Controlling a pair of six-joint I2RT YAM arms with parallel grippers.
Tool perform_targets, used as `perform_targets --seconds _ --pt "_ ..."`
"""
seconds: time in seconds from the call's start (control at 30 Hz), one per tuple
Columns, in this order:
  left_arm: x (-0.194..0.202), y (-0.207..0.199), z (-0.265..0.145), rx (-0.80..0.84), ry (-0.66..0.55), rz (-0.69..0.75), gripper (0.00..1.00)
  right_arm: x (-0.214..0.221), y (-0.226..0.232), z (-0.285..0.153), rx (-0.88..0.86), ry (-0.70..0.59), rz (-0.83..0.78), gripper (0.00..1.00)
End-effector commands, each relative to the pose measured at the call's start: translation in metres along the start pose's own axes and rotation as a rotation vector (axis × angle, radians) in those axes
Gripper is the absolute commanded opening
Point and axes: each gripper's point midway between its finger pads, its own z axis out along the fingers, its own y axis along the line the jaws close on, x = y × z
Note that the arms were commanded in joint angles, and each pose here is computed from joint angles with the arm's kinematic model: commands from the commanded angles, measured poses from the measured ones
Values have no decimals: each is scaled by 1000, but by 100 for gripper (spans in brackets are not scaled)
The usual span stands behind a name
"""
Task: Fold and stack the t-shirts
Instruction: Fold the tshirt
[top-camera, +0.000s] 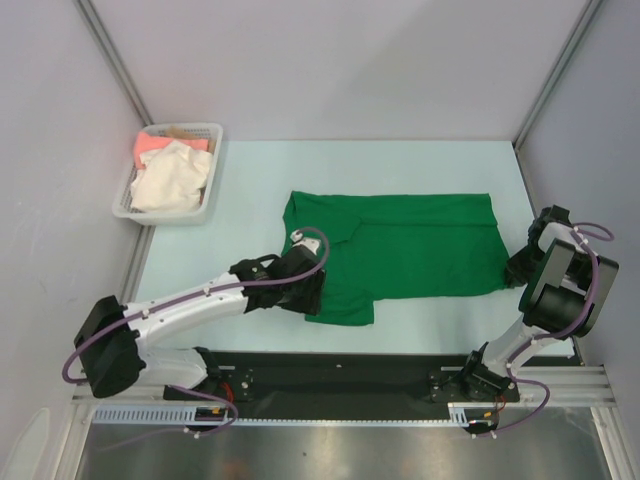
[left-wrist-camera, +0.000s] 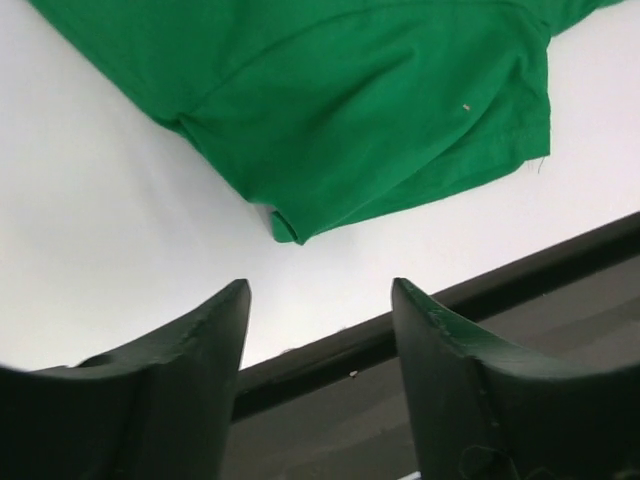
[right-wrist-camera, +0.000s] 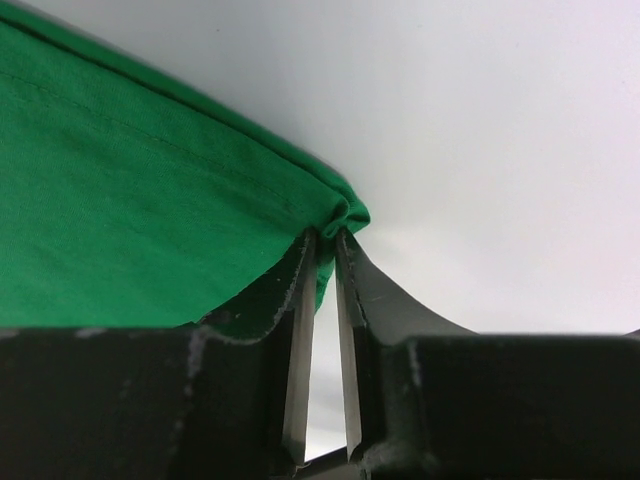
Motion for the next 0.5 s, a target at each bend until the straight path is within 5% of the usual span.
perform_targets --seconds 0.0,0.47 --pt "-2 -12 11 99 36 -74 63 -2 3 -5 -24 -15 -16 18" --pt "7 -6 37 108 161 -194 36 0 5 -4 -27 -7 -31 17"
